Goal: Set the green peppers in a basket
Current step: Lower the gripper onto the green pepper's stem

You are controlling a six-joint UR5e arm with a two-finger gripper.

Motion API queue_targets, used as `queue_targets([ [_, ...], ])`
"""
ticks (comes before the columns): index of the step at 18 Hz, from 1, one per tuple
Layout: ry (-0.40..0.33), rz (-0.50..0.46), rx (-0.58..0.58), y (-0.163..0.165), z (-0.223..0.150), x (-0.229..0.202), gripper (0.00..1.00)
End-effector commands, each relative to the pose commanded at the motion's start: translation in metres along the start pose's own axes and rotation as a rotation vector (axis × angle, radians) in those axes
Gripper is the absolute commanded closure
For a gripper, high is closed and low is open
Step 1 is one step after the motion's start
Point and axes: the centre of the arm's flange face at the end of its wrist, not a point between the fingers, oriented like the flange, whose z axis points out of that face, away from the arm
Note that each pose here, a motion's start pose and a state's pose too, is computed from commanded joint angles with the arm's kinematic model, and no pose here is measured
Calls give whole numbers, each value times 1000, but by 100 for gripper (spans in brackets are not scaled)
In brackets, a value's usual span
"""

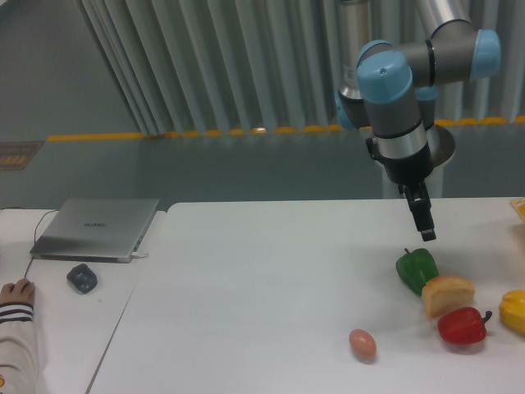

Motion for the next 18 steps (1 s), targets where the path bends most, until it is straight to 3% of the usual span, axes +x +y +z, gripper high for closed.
queue_targets([
  [3, 9, -46, 5, -1, 5, 1, 0],
  [7, -53, -165, 7, -5, 18, -5, 0],
  [18, -39, -203, 28, -14, 27, -7, 0],
])
